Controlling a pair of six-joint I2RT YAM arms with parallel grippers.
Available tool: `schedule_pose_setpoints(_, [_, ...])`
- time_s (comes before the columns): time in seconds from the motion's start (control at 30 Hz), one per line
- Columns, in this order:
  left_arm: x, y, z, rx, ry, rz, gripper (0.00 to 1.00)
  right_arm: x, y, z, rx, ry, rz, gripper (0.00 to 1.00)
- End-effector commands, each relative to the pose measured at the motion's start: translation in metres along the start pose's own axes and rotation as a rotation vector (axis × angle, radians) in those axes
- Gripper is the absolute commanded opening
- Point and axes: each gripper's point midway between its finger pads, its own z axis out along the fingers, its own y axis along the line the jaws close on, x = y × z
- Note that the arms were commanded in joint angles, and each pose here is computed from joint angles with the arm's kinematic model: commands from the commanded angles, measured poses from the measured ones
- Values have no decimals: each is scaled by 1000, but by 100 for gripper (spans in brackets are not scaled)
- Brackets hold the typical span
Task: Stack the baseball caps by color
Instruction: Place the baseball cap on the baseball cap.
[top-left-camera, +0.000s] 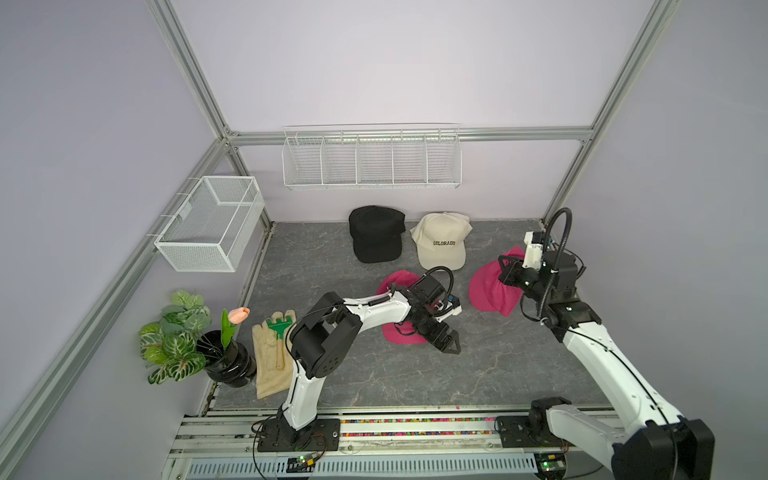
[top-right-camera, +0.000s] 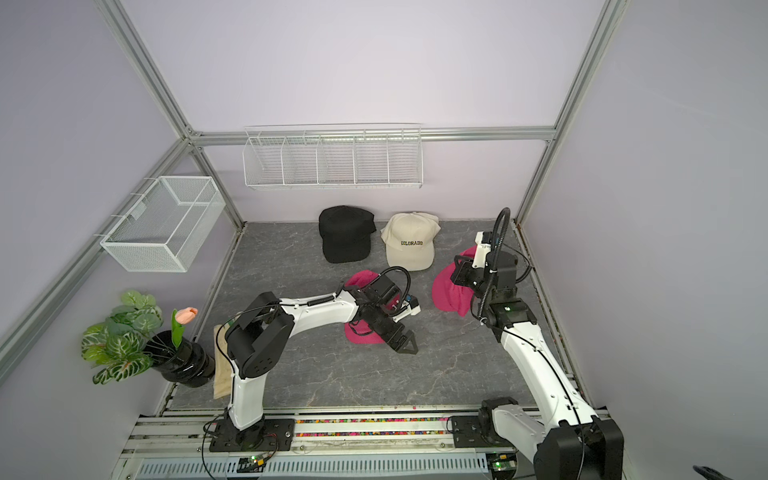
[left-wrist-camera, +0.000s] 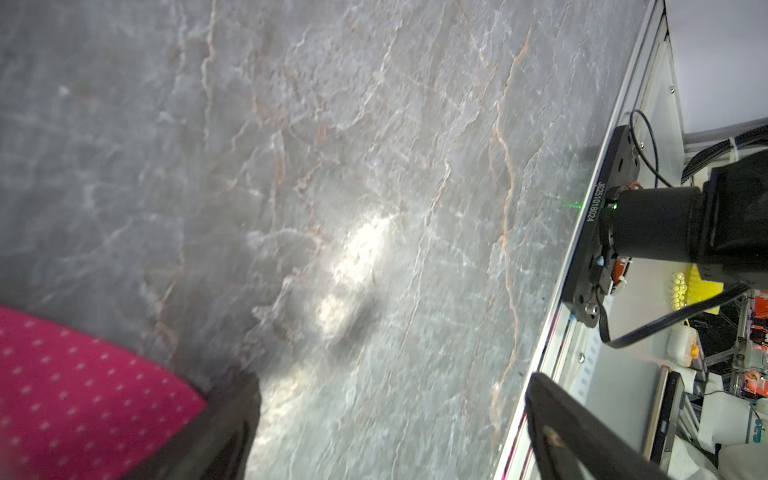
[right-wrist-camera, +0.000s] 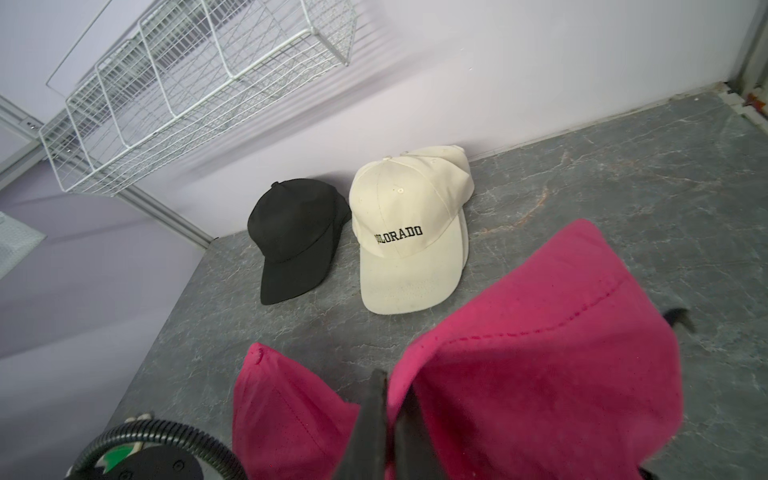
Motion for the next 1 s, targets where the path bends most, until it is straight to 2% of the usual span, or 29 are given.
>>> schedule_pose_setpoints(0.0, [-4,-23,-30,36,-47,92,100,-3,27,4,-108,55,-89,6])
schedule_pose_setpoints(0.2, [-17,-43,-68,65,-157,143,99,12,65,15,-176,117,-269,7])
schedule_pose_setpoints(0.27, [-21,-42,-89,67,-224,140,100,20,88,12,-263,152,-381,7])
schedule_pose_setpoints(0.33, [-29,-29,-121,38,-340,101,100,34,113,6,-362,210,-500,6])
schedule_pose_setpoints(0.4, [-37,0,-158,-72,-496,6,100,44,133,-4,-471,249,-594,7])
schedule_pose_setpoints(0.47, [-36,52,-203,-310,-662,-169,100,54,153,-20,-609,286,-655,6])
schedule_pose_setpoints(0.53, [-10,107,-253,-590,-807,-450,100,61,174,-37,-752,314,-696,7])
schedule_pose_setpoints(0.6, [19,134,-287,-740,-917,-614,100,69,189,-49,-869,342,-725,6])
schedule_pose_setpoints(0.67, [43,152,-307,-803,-1005,-720,100,80,200,-57,-973,382,-763,6])
schedule_pose_setpoints(0.77, [72,169,-321,-826,-1075,-840,100,98,203,-57,-1096,445,-827,6])
schedule_pose_setpoints(0.87, [88,178,-326,-842,-1086,-889,100,112,202,-55,-1204,575,-852,7])
schedule_pose_setpoints(0.97, [92,179,-328,-858,-1080,-892,100,121,201,-46,-1264,706,-859,12])
